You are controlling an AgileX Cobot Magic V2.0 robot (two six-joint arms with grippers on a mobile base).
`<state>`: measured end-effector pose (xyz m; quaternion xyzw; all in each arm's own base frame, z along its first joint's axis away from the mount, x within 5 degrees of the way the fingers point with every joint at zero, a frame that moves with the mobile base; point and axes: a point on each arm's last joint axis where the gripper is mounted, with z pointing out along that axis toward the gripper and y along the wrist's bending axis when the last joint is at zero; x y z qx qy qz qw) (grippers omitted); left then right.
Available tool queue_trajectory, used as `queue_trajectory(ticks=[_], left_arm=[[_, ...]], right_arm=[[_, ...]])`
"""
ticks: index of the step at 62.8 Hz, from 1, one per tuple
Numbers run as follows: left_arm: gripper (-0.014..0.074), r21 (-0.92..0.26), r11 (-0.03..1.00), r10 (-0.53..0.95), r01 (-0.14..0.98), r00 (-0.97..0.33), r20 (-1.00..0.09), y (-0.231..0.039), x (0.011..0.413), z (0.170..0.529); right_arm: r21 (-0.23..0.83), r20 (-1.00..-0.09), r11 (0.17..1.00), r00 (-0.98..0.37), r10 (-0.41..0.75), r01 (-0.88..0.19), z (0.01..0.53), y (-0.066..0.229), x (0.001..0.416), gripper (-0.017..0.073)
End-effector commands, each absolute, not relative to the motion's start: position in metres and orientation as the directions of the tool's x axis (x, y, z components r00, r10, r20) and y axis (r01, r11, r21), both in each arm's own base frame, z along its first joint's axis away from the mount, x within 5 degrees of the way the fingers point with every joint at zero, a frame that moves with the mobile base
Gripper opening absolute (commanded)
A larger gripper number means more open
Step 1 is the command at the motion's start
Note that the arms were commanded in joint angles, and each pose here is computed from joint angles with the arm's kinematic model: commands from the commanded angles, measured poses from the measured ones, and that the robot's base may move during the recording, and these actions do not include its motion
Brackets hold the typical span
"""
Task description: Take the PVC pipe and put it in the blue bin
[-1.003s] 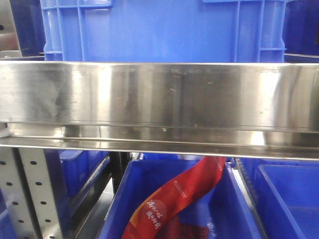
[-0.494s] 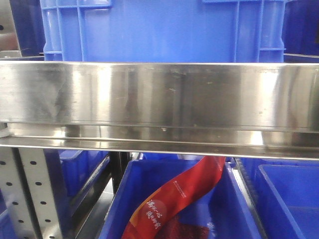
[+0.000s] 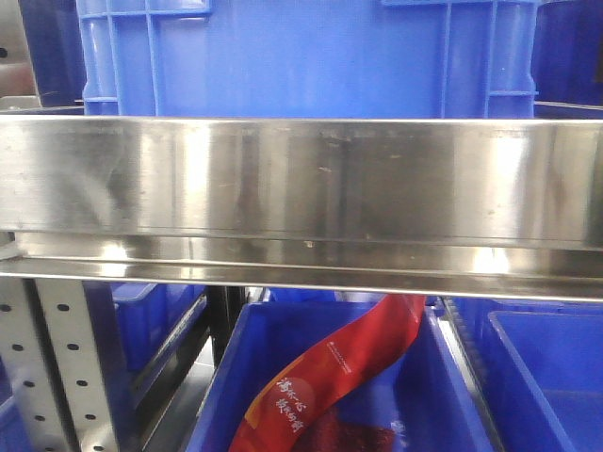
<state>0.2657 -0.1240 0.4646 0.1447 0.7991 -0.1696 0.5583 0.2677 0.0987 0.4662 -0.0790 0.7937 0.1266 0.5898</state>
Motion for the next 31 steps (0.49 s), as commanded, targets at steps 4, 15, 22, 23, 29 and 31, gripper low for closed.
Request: queue_trajectory(ticks=[4,15,22,23,29,31], left_arm=[[-0.0111,-0.151,0.873,-0.01,0.464,-0.292,-0.956,-0.122,0.232,0.471],[-0.0111,-0.164,0.844,-0.056,0.511,-0.219,-0.974,-0.119,0.198,0.442],[-0.0111,-0.212,0.835,-0.094,0.507,-0.247,-0.964,-0.113,0.182,0.409],[-0.0111,-0.217,0.835,-0.098,0.505,-0.251,-0.963,-0.112,0.181,0.405],[-0.0111,-0.256,0.836,-0.135,0.485,-0.27,-0.953,-0.103,0.168,0.376],[-0.0111,-0.272,0.834,-0.157,0.479,-0.267,-0.951,-0.099,0.163,0.369]], right_arm=[[0.109,-0.969,0.951,-0.242,0.038,-0.288,0.467,0.089,0.241,-0.0168],[0.111,-0.985,0.943,-0.161,0.062,-0.314,0.44,0.077,0.206,-0.0168],[0.11,-0.986,0.941,-0.154,0.064,-0.319,0.419,0.067,0.18,-0.0168],[0.11,-0.986,0.941,-0.154,0.064,-0.319,0.416,0.066,0.176,-0.0168],[0.111,-0.987,0.941,-0.144,0.067,-0.32,0.403,0.057,0.154,-0.0168],[0.111,-0.987,0.941,-0.143,0.068,-0.32,0.398,0.054,0.148,-0.0168]])
